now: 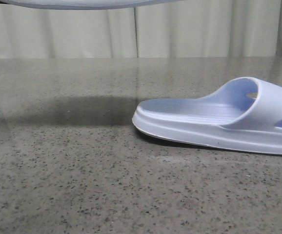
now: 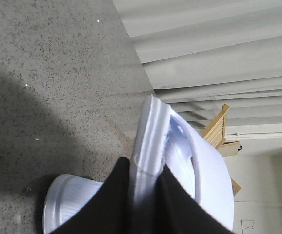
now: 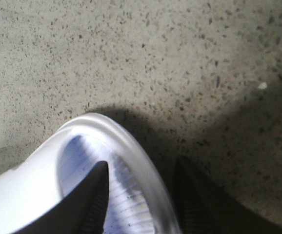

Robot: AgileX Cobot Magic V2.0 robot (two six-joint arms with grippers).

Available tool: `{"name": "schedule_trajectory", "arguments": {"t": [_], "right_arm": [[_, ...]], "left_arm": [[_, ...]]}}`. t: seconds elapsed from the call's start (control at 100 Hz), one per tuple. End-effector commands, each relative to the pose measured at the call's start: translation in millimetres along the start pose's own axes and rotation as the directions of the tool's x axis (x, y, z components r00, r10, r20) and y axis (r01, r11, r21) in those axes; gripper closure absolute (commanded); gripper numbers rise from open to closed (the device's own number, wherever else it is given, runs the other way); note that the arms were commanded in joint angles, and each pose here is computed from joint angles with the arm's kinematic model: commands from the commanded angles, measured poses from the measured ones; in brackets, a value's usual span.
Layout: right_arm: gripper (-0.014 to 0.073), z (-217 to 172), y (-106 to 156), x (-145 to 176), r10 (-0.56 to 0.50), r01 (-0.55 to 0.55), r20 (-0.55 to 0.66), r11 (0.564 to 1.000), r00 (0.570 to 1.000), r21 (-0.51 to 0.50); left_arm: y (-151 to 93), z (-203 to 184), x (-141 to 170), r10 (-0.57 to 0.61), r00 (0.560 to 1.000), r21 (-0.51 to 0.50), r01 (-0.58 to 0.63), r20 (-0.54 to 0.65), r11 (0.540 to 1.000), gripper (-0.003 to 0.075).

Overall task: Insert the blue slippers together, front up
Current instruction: 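Grasp the heel of the other slipper with the right gripper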

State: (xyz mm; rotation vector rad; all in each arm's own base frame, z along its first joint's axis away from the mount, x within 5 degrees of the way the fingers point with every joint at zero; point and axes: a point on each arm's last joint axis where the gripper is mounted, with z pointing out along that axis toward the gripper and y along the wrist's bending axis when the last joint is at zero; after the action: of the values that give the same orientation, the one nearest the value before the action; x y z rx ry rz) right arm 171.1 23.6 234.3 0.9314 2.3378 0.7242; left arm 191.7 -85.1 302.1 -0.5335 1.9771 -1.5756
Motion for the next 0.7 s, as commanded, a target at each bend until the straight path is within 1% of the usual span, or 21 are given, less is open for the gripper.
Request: {"name": "schedule_trajectory", "arguments": {"t": [0.0,0.08,0.15,0.2,0.32,0.41,0.54,0.69], "right_arm": [[0.0341,-1,3,-2,-0.025,0.025,-0.009,1.000,1.000,-0.005],[0.0344,-1,3,-2,-0.048,0.048,-0.009,0.999,0.999,-0.006],[0.0384,-1,3,-2,-0.056,0.056,-0.009,0.998,0.998,-0.006],[0.0434,-1,3,-2,-0.061,0.061,-0.007,0.998,0.998,-0.006],[0.0598,-1,3,-3,-0.068,0.068,0.009,0.998,0.998,-0.010],[0.0702,-1,4,-4,-0.069,0.070,0.022,0.997,0.997,-0.013],[0.0702,-2,5,-7,-0.069,0.070,0.048,0.997,0.996,-0.019],[0.0702,-2,6,-12,-0.067,0.070,0.106,0.997,0.992,-0.033]], "left_arm": [[-17,-3,1,-0.007,1.000,0.089,0.008,-0.013,0.996,0.0704],[-17,-3,1,-0.007,1.000,0.089,0.008,-0.013,0.996,0.0704],[-17,-3,1,-0.007,1.000,0.089,0.008,-0.013,0.996,0.0704],[-17,-3,1,-0.007,1.000,0.089,0.008,-0.013,0.996,0.0704],[-17,-3,1,-0.007,1.000,0.089,0.008,-0.013,0.996,0.0704],[-17,-3,1,-0.007,1.000,0.089,0.008,-0.013,0.996,0.0704],[-17,-3,1,-0.007,1.000,0.089,0.008,-0.013,0.996,0.0704],[-17,-3,1,-0.007,1.000,0.089,0.008,-0.013,0.996,0.0704]]}}
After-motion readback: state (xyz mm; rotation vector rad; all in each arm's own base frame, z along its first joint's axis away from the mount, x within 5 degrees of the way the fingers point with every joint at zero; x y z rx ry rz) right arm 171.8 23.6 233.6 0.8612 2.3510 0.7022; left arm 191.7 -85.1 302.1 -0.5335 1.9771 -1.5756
